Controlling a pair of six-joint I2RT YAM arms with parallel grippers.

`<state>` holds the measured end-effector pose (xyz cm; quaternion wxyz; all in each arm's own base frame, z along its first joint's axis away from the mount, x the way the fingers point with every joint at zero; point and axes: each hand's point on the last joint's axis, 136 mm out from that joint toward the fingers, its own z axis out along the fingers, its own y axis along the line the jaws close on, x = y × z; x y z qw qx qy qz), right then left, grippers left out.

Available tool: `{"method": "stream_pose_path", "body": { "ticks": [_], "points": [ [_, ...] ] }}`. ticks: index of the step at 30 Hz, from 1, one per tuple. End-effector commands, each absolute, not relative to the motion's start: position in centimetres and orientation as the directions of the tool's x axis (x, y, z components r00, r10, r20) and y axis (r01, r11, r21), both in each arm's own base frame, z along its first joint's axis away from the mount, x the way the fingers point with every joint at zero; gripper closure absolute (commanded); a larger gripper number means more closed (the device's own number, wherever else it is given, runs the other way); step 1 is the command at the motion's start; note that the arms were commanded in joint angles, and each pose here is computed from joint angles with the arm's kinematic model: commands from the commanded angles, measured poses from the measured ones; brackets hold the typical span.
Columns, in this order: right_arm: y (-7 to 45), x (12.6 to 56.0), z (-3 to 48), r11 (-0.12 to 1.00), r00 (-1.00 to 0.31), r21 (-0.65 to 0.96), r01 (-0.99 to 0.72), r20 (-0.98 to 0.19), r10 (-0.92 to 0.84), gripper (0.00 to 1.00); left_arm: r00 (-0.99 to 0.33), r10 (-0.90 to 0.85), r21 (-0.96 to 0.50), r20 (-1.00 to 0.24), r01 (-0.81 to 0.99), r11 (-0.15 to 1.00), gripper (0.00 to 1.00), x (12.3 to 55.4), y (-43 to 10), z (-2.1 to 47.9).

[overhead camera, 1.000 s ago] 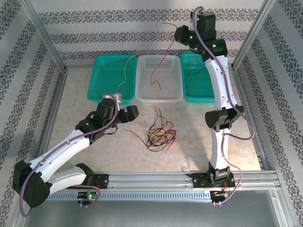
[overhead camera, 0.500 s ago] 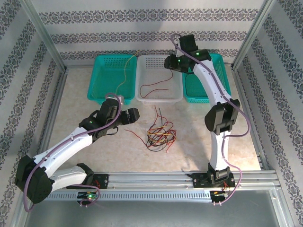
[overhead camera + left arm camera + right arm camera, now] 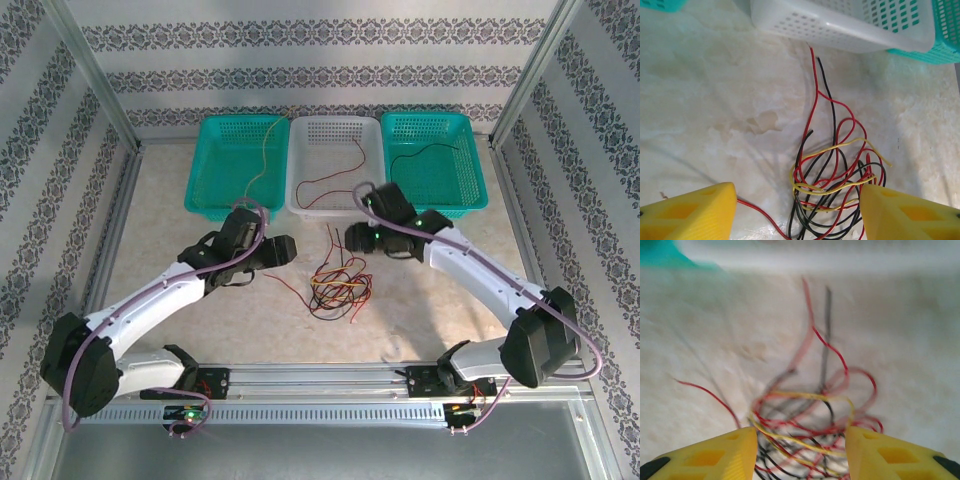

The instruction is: Untangle the cables

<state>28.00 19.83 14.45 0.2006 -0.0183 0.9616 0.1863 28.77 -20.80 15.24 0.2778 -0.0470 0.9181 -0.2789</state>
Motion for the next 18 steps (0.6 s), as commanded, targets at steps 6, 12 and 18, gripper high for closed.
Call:
{"method": "stream_pose_path", "body": {
  "ticks": [6,12,18],
  "points": [
    [18.5,25.0,10.3,0.942,-0.948,0.335,-0.032,-0.307,0.077,0.48,-0.879,-0.245,-0.596,-0.409,0.054,0.802,0.4,29.3,-22.5,14.2],
    [18.1,26.0,10.4,0.966,-0.95,0.256,-0.027,-0.309,0.055,0.54,-0.892,-0.229,-0.597,-0.39,0.055,0.8,0.43,29.2,-22.9,14.0],
    [19.0,26.3,7.7,0.963,-0.973,0.271,-0.009,-0.223,0.054,0.59,-0.879,-0.217,-0.581,-0.424,0.08,0.81,0.43,29.3,-22.5,15.1]
  ]
}}
